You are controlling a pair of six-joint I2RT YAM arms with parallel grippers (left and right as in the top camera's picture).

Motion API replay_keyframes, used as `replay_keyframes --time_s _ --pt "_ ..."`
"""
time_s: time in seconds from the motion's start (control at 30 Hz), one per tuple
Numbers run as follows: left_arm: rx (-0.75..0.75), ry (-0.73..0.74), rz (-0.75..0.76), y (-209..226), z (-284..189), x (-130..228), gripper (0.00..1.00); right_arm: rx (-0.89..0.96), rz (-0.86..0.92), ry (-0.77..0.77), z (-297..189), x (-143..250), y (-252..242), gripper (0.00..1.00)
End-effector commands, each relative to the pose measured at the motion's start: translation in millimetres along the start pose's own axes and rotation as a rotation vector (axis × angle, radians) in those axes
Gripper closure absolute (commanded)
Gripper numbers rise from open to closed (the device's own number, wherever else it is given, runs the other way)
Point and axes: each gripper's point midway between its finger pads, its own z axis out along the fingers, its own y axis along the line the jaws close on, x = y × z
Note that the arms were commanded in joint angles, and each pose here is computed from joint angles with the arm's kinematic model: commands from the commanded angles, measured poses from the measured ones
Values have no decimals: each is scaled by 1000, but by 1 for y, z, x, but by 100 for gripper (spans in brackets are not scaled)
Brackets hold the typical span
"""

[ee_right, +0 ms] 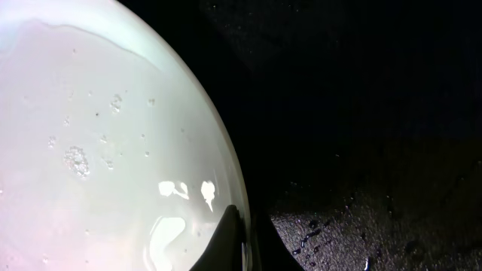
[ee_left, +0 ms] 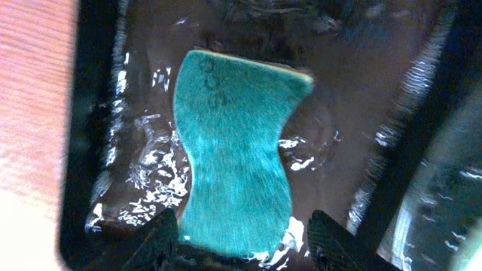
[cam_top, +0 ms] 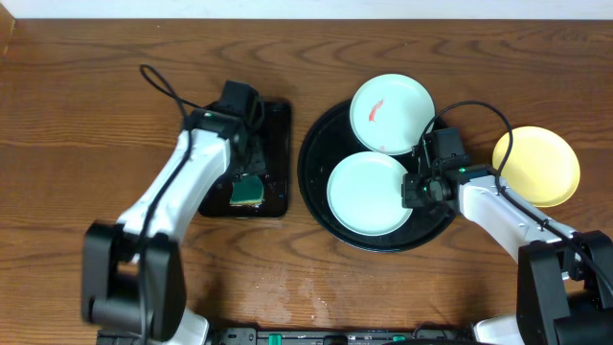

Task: Clean dirty plates on tray and stack at the side
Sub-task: 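Return the sponge to the rectangular tray and release it, then lift the front pale green plate with the right gripper, tilting it up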

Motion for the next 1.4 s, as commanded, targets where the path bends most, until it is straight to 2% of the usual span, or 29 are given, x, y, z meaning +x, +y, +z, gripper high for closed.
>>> replay_keyframes --time_s 0.0,0.1,0.3,0.53,0.67,0.83,0.97,1.1,1.23,1.37 --pt "95 -110 7 -8 -54 -10 38 11 -62 -16 -5 -3 -4 99" --pt "124 -168 5 -2 -88 -2 30 -56 -80 -89 -27 -19 11 99" --pt "173 -266 2 11 -141 18 20 -173 -119 -278 -88 -53 40 99" --pt "218 -356 -1 15 -170 24 19 -221 -149 -461 -130 -94 69 99" --pt "220 -359 -1 15 -171 24 19 -162 -162 -605 -141 -123 74 99" --pt "218 -355 -1 15 -170 24 18 -83 -291 -755 -160 -150 74 99" --pt "218 -355 -1 15 -170 24 18 -45 -404 -778 -163 -152 77 99" --pt "218 -355 -1 15 -170 24 18 -9 -448 -727 -154 -141 79 99" --pt "218 -356 -1 15 -170 24 18 133 -441 -697 -153 -130 71 99" --pt "218 -355 -1 15 -170 24 18 276 -451 -735 -170 -121 74 99"
